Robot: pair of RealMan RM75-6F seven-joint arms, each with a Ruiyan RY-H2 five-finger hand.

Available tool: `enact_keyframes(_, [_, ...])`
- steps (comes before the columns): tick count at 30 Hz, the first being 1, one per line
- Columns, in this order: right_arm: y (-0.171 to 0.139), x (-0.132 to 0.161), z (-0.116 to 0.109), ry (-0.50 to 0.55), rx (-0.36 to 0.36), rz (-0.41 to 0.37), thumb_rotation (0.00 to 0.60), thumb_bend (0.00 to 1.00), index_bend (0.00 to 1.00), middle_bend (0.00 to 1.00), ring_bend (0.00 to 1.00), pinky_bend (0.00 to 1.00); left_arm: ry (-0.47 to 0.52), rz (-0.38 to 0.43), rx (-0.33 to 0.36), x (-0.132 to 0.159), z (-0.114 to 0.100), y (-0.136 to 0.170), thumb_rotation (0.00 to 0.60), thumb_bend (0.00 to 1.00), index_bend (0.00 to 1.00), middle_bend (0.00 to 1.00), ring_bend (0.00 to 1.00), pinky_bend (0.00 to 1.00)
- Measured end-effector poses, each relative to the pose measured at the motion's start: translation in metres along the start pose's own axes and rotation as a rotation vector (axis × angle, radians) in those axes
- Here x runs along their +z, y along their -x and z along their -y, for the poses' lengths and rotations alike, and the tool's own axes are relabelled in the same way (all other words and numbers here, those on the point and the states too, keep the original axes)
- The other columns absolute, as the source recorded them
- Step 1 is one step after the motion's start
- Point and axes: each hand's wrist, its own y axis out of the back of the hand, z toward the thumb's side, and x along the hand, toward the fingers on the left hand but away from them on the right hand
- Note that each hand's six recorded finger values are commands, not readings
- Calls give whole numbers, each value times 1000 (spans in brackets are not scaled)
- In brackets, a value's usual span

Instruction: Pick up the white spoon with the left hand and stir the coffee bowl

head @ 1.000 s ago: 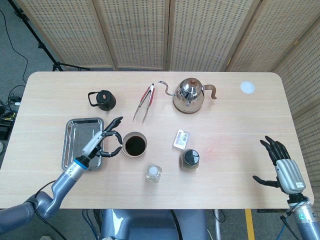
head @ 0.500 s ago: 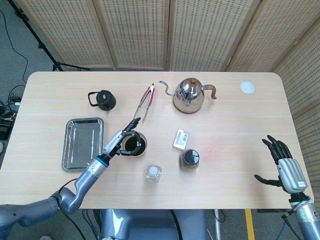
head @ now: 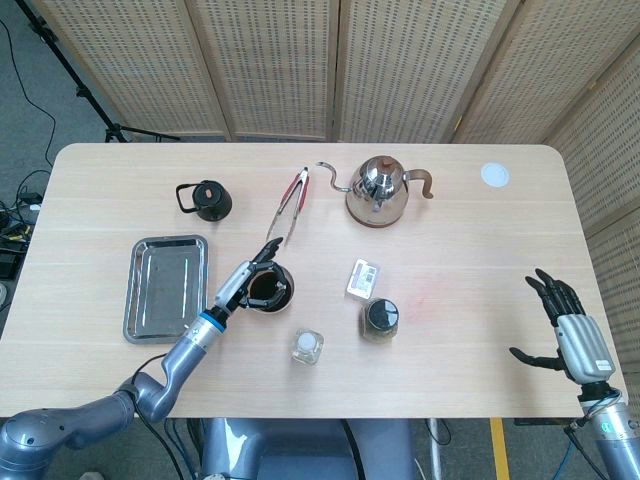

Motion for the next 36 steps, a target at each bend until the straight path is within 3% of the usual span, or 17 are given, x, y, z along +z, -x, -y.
enact_keyframes(17, [1,-3,-1,3,-2,11,600,0,0,0,0,0,-21,-6,12,-6,-5,-9,600,469,657,0,0,0])
enact_keyframes(36, [3,-6,-3,12,-5,18,600,0,0,0,0,0,-1,-3,-45,-5,28,-20,600,476,662,0,0,0])
